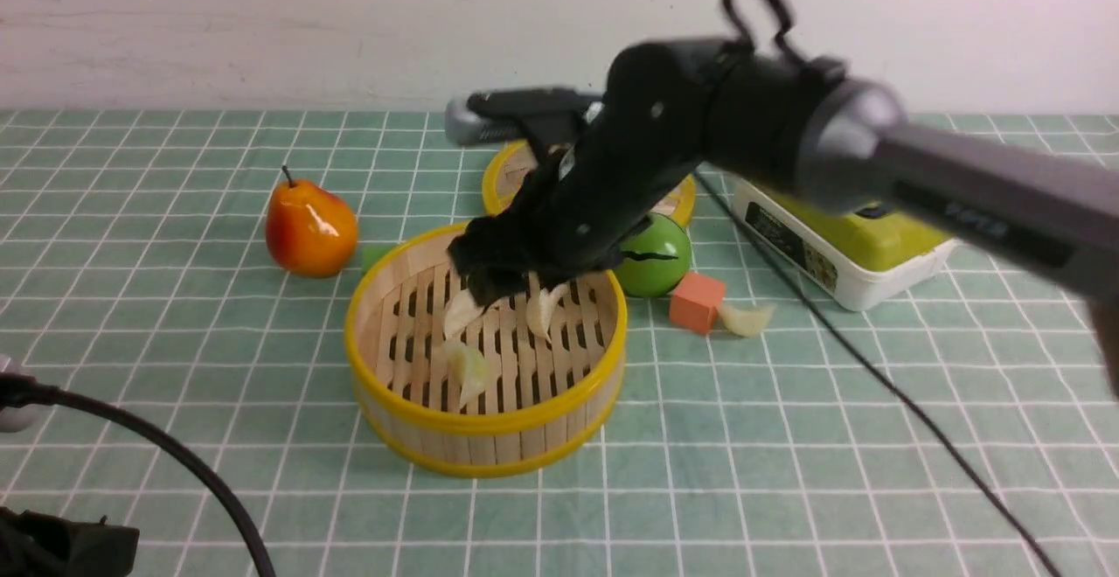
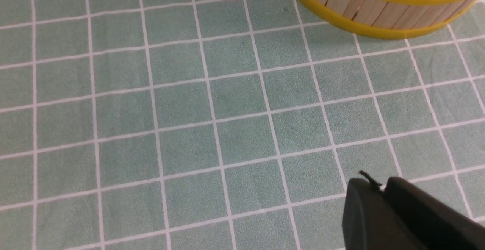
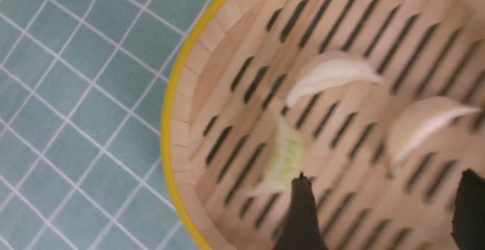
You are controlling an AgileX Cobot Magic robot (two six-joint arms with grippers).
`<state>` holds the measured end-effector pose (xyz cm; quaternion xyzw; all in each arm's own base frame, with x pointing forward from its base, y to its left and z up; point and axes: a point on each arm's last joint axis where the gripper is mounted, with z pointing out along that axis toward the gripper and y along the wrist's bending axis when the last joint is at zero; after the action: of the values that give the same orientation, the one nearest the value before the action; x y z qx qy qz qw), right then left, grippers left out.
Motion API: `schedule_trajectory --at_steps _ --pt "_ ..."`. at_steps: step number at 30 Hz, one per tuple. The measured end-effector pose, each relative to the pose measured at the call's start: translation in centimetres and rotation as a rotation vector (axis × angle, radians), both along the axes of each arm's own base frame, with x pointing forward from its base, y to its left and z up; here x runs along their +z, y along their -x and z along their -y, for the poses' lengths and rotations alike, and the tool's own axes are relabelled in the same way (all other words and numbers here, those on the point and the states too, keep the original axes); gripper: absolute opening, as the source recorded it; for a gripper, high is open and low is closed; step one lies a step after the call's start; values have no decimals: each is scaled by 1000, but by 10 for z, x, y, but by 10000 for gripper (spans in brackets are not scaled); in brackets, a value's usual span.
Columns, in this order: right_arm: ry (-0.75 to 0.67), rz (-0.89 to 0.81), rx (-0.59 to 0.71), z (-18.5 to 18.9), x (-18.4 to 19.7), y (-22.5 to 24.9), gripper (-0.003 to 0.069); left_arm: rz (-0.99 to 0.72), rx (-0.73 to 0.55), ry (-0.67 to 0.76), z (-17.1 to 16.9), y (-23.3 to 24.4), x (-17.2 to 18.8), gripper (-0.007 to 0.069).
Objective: Put the dumplings into the steamer on the table with the blue tablecloth.
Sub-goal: 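Reach for and grasp a dumpling lying on the table beside the steamer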
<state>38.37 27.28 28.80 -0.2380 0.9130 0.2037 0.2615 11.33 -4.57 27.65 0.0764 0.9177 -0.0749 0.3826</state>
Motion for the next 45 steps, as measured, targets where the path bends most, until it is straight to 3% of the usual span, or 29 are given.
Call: schedule_trajectory --at_steps 5,10,16,26,31,39,45 --pt "143 20 94 68 14 -19 498 30 -8 17 2 -2 2 60" --pt "274 -87 183 119 -46 -52 489 33 -9 19 2 -2 2 68" --pt "365 -113 294 139 -104 -72 419 52 -15 27 3 -3 4 70" --pt "427 -42 299 142 -115 -82 288 62 -17 17 2 -3 4 70" --pt "372 -41 243 138 -104 -86 291 70 -18 2 1 -4 5 70" --pt "274 -148 -105 139 -66 -93 382 78 -20 -2 1 -4 5 77" --pt "208 -228 -316 140 -74 -97 383 80 -21 -2 1 -4 5 84"
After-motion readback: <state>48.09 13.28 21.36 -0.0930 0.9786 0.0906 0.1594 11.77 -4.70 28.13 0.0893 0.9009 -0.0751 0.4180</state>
